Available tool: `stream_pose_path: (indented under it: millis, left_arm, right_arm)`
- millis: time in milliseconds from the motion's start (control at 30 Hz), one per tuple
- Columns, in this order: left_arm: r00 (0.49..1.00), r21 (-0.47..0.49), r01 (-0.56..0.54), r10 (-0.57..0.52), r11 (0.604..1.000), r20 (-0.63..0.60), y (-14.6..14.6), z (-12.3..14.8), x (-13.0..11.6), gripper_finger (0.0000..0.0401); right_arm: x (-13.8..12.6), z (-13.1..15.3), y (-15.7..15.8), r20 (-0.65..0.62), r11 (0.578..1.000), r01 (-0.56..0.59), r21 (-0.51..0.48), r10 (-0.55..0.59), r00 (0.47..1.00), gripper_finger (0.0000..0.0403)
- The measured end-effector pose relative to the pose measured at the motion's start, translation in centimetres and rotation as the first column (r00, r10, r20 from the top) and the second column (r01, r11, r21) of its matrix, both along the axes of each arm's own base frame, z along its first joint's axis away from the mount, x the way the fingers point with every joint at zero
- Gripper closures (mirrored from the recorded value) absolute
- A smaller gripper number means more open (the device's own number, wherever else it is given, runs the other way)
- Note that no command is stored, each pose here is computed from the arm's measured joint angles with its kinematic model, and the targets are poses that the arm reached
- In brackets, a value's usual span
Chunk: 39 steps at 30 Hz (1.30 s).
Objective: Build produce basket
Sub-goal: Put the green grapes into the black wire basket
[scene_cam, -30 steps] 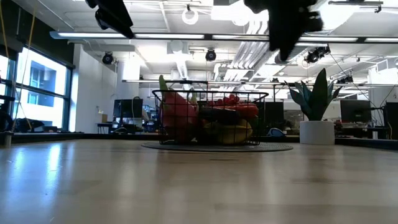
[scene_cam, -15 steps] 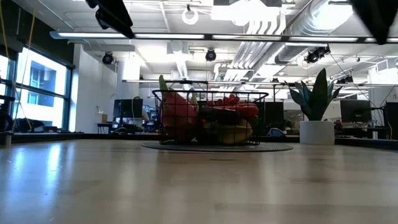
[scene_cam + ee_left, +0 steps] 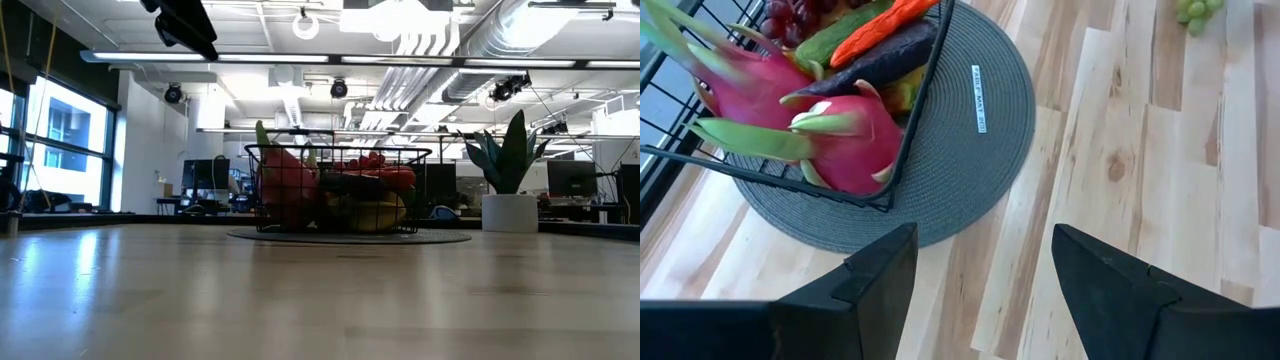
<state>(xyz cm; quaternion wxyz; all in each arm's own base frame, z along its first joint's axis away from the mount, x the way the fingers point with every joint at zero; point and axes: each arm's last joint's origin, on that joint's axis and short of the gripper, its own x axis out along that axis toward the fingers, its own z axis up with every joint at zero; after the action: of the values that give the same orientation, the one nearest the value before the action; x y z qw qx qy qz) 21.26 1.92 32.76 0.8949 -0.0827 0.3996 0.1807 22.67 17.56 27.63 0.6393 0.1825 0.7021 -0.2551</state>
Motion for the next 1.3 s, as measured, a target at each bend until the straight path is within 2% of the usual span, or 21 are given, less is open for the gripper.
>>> stream_pose_path:
  millis: [67, 167, 267, 467, 633, 800, 900, 1033, 1300]
  left_arm:
    - [1.0, -0.001, -0.001, 0.001, 1.0, 0.0, 0.0, 0.0, 0.0, 0.0178]
    - [1.0, -0.009, -0.015, 0.015, 1.0, 0.005, 0.0, 0.0, 0.0, 0.0178]
    - [1.0, -0.014, -0.021, 0.021, 1.0, 0.007, 0.0, 0.0, 0.0, 0.0178]
    - [0.999, -0.031, -0.041, 0.042, 0.999, 0.015, 0.0, 0.0, 0.0, 0.0178]
    - [0.999, -0.032, -0.043, 0.043, 0.999, 0.015, 0.0, 0.0, 0.0, 0.0178]
    - [0.999, -0.032, -0.042, 0.043, 0.999, 0.015, 0.0, 0.0, 0.0, 0.0178]
    - [0.999, -0.031, -0.041, 0.041, 0.999, 0.015, 0.0, 0.0, 0.0, 0.0178]
    - [0.999, -0.031, -0.04, 0.041, 0.999, 0.015, 0.0, 0.0, 0.0, 0.0178]
    - [1.0, -0.018, -0.027, 0.028, 0.999, 0.01, 0.0, 0.0, 0.0, 0.0178]
  right_arm:
    - [-0.6, -1.3, 0.0, -0.069, 1.0, 0.006, -0.002, -0.006, 0.998, 0.0155]
    - [-1.1, -3.2, 0.2, -0.128, 0.999, 0.011, 0.047, -0.005, 0.992, 0.0155]
    - [-1.3, -4.5, 0.6, -0.124, 0.995, -0.008, 0.102, 0.021, 0.992, 0.0155]
    - [-2.3, -7.1, 0.1, -0.18, 0.996, -0.001, 0.085, 0.016, 0.984, 0.0155]
    - [-2.5, -9.4, -0.1, -0.173, 0.987, -0.016, 0.162, 0.044, 0.984, 0.0155]
    - [-3.1, -11.4, -0.8, -0.192, 0.987, 0.031, 0.155, -0.001, 0.981, 0.0155]
    - [-3.3, -12.3, -1.1, -0.208, 0.979, 0.06, 0.194, -0.018, 0.978, 0.0159]
    - [-3.1, -12.7, -1.2, -0.209, 0.966, 0.079, 0.245, -0.027, 0.978, 0.0199]
    - [-1.9, -12.2, -1.7, -0.19, 0.954, 0.124, 0.275, -0.072, 0.979, 0.0358]
